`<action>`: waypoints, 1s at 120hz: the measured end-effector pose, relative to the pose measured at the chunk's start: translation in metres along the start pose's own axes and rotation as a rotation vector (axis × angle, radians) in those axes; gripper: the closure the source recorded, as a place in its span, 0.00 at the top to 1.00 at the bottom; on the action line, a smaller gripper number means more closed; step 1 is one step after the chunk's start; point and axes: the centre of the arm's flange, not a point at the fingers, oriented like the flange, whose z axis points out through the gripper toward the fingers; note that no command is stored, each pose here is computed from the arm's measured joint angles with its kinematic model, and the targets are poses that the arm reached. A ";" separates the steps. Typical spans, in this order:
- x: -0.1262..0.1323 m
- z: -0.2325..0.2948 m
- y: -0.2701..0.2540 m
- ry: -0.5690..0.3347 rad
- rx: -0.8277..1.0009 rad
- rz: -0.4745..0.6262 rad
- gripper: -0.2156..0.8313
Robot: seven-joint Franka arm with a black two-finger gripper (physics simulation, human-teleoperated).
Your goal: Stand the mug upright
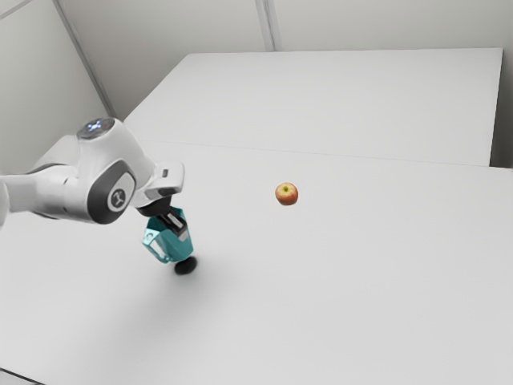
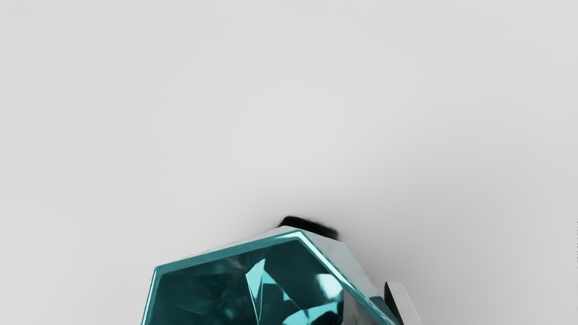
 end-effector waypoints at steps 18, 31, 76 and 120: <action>0.004 0.011 0.004 0.014 -0.005 -0.080 0.06; 0.007 0.020 0.009 0.013 -0.009 -0.119 0.06; 0.012 0.040 0.017 0.005 -0.022 -0.222 0.06; 0.014 0.040 0.017 0.007 -0.029 -0.270 0.38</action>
